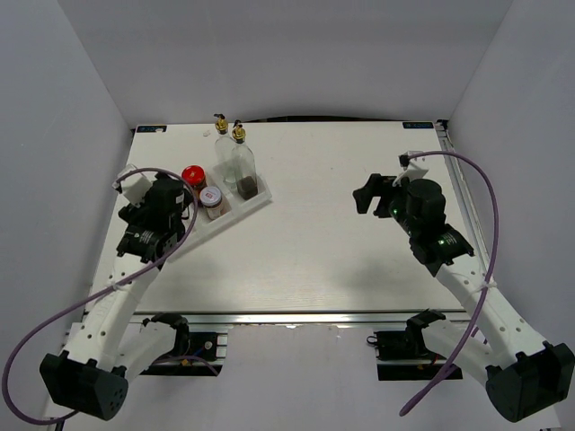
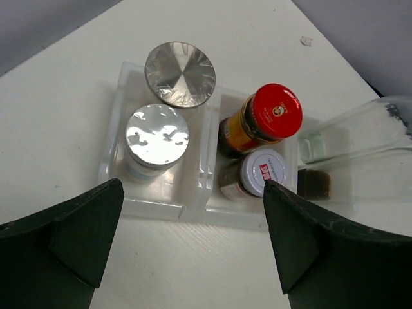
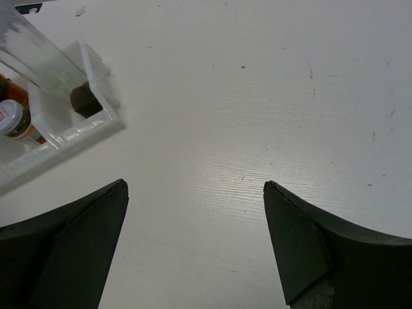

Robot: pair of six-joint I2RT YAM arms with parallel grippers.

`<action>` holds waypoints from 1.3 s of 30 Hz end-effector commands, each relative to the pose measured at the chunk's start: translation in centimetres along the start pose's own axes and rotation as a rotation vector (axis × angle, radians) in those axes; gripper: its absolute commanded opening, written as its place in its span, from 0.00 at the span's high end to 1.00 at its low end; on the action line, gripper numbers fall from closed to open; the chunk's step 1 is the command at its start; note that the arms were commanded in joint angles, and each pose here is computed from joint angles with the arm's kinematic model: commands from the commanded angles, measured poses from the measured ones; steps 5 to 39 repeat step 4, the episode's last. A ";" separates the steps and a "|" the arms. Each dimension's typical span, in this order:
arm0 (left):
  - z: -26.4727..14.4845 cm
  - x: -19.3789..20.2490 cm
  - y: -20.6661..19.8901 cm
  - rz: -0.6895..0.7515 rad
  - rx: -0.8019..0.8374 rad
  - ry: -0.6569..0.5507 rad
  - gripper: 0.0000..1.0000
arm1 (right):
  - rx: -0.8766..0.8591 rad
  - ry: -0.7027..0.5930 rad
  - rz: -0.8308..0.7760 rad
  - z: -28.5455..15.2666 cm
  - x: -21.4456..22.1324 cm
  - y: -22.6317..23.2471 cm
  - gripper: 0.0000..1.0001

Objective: Organize the condiment bottles

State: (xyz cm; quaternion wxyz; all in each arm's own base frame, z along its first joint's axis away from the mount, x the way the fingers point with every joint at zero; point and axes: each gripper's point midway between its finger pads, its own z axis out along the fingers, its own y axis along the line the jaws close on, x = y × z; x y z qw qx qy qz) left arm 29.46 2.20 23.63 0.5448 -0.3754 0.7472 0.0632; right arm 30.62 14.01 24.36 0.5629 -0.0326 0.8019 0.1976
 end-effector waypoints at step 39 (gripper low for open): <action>-2.2 -1.3 -0.3 -0.048 0.093 -0.002 0.02 | 0.037 -0.072 0.041 -0.1 -2.2 -0.3 0.11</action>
